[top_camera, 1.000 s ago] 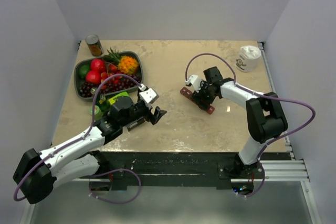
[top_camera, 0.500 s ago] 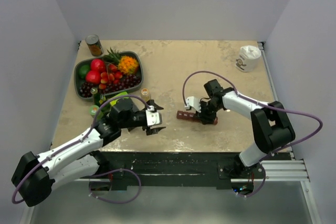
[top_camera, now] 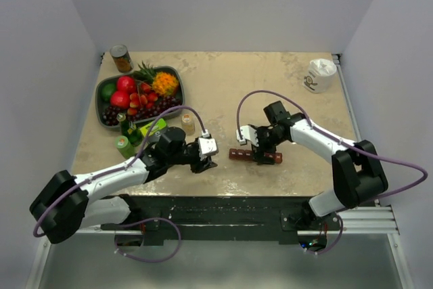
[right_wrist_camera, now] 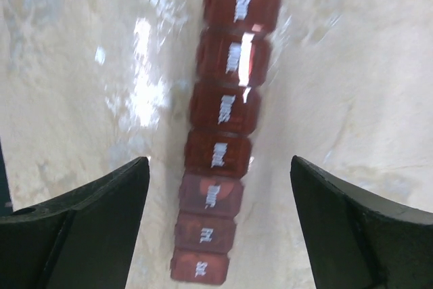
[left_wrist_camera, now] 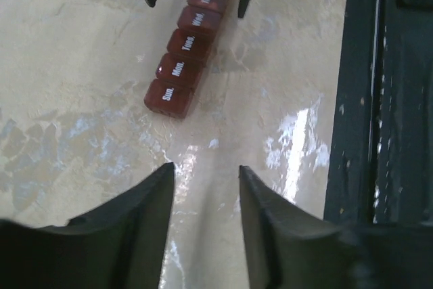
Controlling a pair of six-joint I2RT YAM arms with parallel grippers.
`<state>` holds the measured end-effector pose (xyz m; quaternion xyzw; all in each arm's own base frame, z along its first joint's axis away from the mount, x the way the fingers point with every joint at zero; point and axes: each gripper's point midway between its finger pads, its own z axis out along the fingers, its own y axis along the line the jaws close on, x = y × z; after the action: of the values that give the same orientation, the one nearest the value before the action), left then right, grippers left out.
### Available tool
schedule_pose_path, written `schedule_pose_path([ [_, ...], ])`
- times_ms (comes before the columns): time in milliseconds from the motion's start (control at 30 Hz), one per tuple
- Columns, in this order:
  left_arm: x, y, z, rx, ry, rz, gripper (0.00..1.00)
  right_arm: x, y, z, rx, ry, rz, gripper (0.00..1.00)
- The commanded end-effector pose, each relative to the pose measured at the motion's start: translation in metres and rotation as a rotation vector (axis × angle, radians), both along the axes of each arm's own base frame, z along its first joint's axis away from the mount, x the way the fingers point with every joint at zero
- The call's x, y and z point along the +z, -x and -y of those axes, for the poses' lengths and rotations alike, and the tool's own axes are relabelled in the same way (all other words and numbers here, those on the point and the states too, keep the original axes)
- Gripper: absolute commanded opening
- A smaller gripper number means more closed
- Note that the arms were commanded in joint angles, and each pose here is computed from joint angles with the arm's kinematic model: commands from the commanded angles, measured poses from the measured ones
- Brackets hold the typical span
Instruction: Sort the pills into containers
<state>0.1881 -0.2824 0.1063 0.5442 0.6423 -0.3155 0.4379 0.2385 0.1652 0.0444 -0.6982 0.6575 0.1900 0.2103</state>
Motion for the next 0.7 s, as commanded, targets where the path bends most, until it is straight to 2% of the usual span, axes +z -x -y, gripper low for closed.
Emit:
schedule_pose_path([
  [0, 0.031, -0.023, 0.025, 0.208, 0.211, -0.189, 0.38, 0.023, -0.011, -0.044, 0.008, -0.135, 0.083, 0.87],
  [33, 0.036, -0.028, 0.028, 0.236, 0.259, -0.200, 0.33, 0.018, -0.010, -0.047, -0.012, -0.131, 0.080, 0.87],
  [100, 0.023, -0.030, 0.029, 0.293, 0.277, -0.283, 0.30, 0.014, -0.016, -0.052, -0.020, -0.112, 0.113, 0.86],
  [333, 0.025, -0.048, 0.041, 0.389, 0.408, -0.363, 0.17, 0.000, -0.018, -0.049, -0.047, -0.064, 0.127, 0.84],
  [500, 0.013, -0.057, 0.054, 0.415, 0.434, -0.438, 0.14, -0.011, -0.016, -0.046, -0.051, -0.028, 0.107, 0.80],
  [667, 0.005, -0.057, 0.067, 0.380, 0.472, -0.508, 0.12, -0.017, -0.012, -0.044, -0.048, -0.005, 0.082, 0.69],
])
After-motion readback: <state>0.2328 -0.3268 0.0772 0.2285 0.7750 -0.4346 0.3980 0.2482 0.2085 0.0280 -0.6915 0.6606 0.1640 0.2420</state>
